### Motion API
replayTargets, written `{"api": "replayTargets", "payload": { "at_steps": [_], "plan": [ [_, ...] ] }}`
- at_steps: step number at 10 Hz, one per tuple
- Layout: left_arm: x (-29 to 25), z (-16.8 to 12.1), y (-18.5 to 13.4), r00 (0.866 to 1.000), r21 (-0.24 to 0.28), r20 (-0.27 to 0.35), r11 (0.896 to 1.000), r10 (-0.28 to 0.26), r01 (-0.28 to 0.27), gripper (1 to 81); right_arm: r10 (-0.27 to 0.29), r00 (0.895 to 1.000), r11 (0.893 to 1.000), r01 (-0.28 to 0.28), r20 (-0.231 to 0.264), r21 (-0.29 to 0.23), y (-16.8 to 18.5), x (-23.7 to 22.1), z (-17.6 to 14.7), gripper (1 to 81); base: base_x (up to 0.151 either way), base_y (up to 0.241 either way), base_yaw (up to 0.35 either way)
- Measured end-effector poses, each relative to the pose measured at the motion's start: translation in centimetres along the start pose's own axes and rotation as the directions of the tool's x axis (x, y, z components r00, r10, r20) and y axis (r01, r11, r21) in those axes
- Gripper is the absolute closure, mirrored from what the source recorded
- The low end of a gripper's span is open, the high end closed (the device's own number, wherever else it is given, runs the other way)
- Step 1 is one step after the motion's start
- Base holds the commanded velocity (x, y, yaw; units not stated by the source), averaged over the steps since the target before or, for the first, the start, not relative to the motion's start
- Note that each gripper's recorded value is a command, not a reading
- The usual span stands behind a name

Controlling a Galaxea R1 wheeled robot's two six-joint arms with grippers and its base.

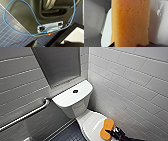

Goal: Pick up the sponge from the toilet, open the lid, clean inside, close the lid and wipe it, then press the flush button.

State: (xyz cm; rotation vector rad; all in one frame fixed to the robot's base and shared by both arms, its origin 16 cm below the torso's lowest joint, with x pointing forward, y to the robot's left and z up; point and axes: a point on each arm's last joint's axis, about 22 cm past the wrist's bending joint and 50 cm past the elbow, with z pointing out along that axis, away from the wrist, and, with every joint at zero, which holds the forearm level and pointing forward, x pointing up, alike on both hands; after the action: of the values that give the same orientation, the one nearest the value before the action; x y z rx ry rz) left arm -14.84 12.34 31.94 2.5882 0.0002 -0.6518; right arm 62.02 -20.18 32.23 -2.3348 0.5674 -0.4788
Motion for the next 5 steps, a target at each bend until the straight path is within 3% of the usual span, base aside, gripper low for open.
{"api": "replayTargets", "payload": {
  "at_steps": [2, 3, 5],
  "plan": [
    [0.0, 0.0, 0.1, 1.0, -0.001, 0.001, 1.0, 0.001, -0.001, 1.0, 0.008, 1.0, 1.0, -0.008, 0.015, 0.007, 0.0, -0.3, -0.8, 1.0, 0.0, 0.0, 0.0],
    [0.1, 0.1, 0.5, 1.0, -0.006, -0.001, 1.0, 0.002, -0.002, 1.0, 0.011, 0.999, 1.0, -0.012, 0.048, 0.008, 0.0, -1.2, -1.5, 1.0, 0.0, 0.0, 0.0],
    [0.2, 0.3, 1.0, 1.0, -0.013, -0.004, 1.0, 0.007, -0.007, 1.0, 0.013, 0.999, 1.0, -0.014, 0.052, 0.013, 0.3, -0.7, -3.3, 1.0, 0.0, 0.0, 0.0]
  ]
}}
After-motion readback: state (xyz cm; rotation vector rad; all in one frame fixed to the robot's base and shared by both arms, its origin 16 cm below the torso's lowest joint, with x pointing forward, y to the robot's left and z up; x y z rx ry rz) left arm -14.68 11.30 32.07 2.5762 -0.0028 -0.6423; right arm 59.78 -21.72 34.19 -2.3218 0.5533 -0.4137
